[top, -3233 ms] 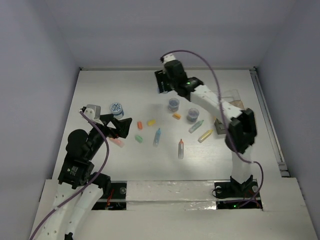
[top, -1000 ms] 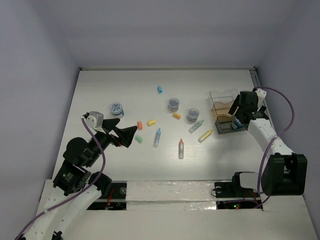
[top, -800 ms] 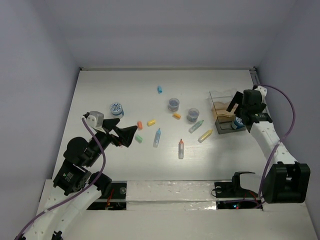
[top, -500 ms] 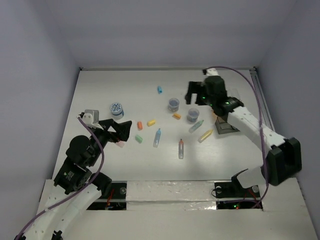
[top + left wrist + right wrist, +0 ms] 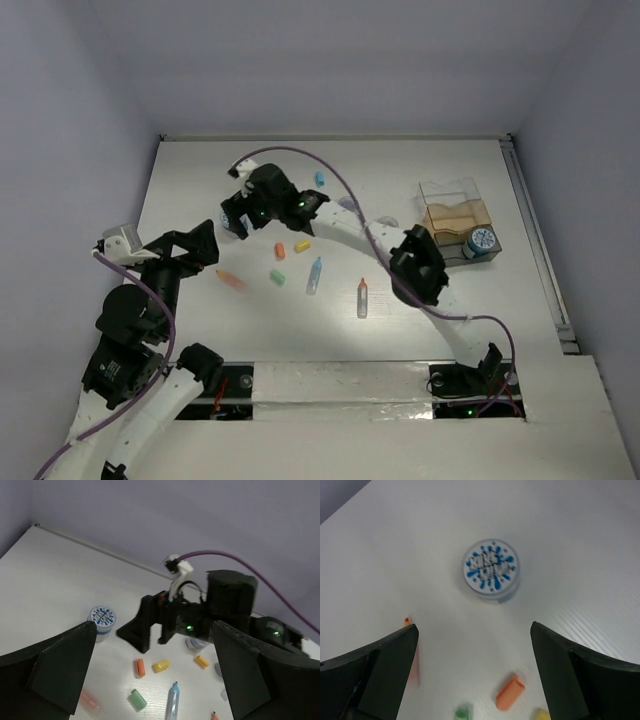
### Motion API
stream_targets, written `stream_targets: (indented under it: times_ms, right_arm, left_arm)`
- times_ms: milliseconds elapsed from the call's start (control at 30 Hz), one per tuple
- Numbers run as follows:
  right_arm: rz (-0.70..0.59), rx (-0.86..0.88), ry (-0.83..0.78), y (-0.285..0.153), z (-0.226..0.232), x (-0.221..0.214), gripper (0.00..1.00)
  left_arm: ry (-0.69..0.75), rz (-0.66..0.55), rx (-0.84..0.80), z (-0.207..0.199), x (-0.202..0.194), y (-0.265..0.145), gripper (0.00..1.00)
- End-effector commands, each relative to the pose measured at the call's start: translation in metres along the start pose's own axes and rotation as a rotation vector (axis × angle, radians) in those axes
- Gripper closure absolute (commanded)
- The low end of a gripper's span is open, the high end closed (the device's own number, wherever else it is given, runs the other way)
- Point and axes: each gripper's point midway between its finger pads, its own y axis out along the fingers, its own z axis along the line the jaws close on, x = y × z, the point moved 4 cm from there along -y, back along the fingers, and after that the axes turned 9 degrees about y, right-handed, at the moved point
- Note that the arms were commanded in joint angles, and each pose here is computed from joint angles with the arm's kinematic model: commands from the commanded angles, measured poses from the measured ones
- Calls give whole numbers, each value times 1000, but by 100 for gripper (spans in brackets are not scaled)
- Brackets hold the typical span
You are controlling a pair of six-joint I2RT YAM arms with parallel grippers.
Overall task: Sort the stationery into containers
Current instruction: Pick up the stationery from the center of the board.
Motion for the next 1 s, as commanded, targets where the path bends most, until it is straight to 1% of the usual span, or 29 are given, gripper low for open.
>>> stream_targets:
  times_ms: [0,33,67,233,267,333,533,633,767,967]
  right_arm:
    - [43,-17,-96,19,10,-2,0]
    - [20,-15,-104,22,18,6,0]
    - [42,-33,-97,34,12,-7,0]
    - [23,-28,-79,57,9,-15,0]
    - [10,-64,-75,65,3,-16,0]
    - [3,-76,-71,71,1,-19,0]
    - [-71,-95,-51,93,-5,-19,0]
    - [-107,-76,-47,101,-3,-16,0]
    - [-151,-2,-42,109,7,-12,0]
    - [-198,9,-37,113,9,-5,3]
  left_arm:
    - [2,-24,52,5,7,4,1]
    - [-3,-22,49,4,6,4,1]
    - [-3,-13,39,3,2,5,1]
    - [11,5,-14,-3,-7,6,1]
    - [18,11,-12,-3,-10,7,1]
    - [23,21,-12,-3,-14,8,1]
    - [22,44,-39,-5,-27,9,1]
    - [22,51,-56,-8,-29,10,1]
    - [33,66,-76,-11,-34,13,1]
    - [51,88,-94,-15,-39,16,1]
